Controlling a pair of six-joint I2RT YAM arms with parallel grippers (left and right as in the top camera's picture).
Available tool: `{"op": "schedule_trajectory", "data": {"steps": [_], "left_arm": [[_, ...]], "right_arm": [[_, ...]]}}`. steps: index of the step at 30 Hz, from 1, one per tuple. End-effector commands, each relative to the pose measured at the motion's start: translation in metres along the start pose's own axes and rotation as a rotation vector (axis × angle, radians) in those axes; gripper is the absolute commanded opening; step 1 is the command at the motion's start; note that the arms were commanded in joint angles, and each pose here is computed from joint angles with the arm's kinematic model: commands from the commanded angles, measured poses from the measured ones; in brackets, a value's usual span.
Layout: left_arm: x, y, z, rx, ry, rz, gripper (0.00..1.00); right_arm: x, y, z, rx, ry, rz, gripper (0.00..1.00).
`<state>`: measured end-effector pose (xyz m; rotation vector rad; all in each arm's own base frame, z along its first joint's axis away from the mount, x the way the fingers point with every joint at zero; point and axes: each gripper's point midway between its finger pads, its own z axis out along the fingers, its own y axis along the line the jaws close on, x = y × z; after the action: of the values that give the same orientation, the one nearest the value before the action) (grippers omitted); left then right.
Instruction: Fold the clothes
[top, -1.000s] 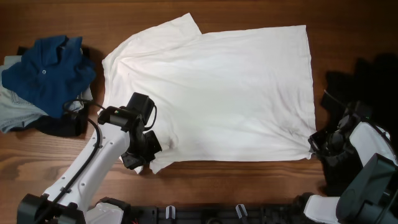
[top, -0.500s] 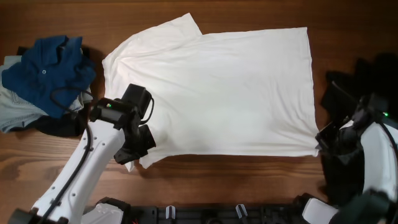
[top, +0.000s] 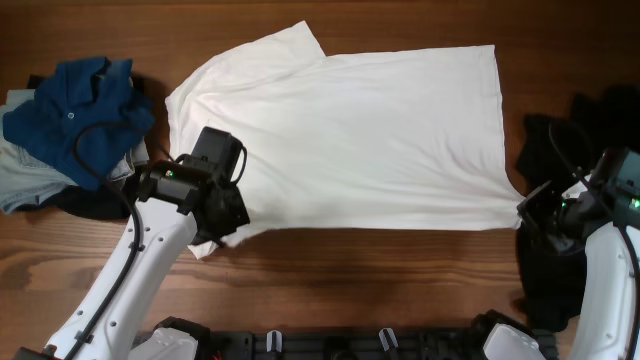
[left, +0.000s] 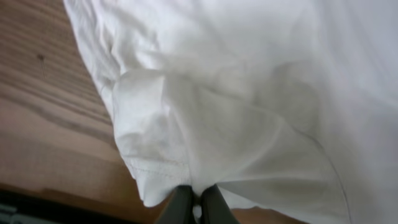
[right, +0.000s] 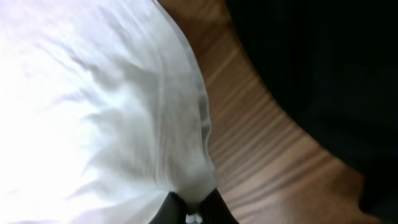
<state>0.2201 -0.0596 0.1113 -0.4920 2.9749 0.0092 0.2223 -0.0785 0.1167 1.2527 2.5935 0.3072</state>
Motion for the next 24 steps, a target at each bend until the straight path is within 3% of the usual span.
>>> {"op": "schedule_trajectory", "data": {"steps": [1, 8, 17, 24], "left_arm": [[-0.025, -0.009, -0.006, 0.025, -0.103, 0.125, 0.04], [-0.063, -0.028, -0.004, 0.053, -0.246, 0.22, 0.04], [-0.095, -0.011, 0.004, -0.116, -0.353, 0.19, 0.04], [-0.125, -0.026, 0.004, -0.088, -0.463, 0.16, 0.04]], "right_arm": [[-0.014, 0.014, 0.008, -0.061, 0.011, 0.036, 0.04], [-0.04, 0.038, 0.037, -0.169, 0.022, 0.105, 0.04], [-0.056, 0.081, 0.069, -0.352, 0.057, 0.036, 0.04], [-0.066, 0.108, 0.08, -0.382, 0.0, 0.008, 0.04]]}}
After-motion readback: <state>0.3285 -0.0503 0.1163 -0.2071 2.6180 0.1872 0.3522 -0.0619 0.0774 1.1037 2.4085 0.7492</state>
